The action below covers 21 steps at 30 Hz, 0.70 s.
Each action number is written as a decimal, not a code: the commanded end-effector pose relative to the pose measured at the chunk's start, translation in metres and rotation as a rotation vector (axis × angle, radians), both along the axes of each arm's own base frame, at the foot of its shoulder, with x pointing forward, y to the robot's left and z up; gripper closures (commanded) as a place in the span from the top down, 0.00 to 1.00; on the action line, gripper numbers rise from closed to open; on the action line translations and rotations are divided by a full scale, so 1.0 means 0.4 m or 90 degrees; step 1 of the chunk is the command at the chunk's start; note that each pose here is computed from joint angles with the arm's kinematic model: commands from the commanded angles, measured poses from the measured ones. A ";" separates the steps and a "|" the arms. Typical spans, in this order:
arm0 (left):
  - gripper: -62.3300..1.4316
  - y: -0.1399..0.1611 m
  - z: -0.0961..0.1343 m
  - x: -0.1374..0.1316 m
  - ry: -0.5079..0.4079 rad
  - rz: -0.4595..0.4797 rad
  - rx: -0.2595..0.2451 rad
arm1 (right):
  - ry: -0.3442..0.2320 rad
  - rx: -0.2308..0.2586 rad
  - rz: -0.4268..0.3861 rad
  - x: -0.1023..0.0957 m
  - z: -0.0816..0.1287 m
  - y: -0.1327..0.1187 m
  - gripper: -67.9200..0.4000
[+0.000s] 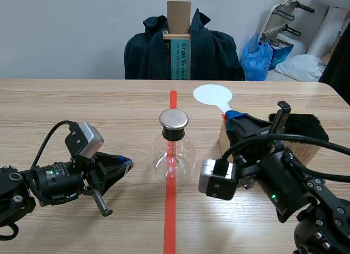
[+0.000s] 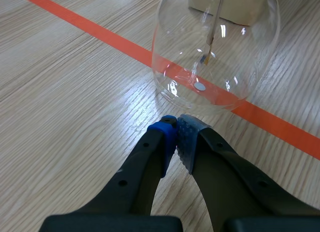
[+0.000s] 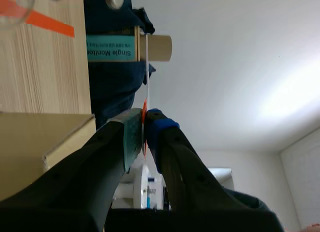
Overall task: Do the electroscope experiment.
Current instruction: 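Move the plate toward and away from the electroscope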
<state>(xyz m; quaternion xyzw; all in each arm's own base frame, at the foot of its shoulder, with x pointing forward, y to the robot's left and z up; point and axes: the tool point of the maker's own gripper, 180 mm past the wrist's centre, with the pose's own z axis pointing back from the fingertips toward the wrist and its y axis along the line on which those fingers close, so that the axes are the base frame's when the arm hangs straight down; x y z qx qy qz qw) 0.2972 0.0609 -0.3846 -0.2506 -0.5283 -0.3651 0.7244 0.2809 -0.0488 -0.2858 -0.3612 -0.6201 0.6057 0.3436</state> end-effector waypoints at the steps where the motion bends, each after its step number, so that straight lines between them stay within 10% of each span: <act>1: 0.07 -0.010 0.030 0.014 -0.021 0.002 -0.021 | -0.025 -0.002 0.020 0.004 0.026 0.004 0.02; 21: 0.07 -0.010 0.030 0.014 -0.021 0.002 -0.021 | -0.025 -0.009 0.172 -0.063 0.022 0.088 0.02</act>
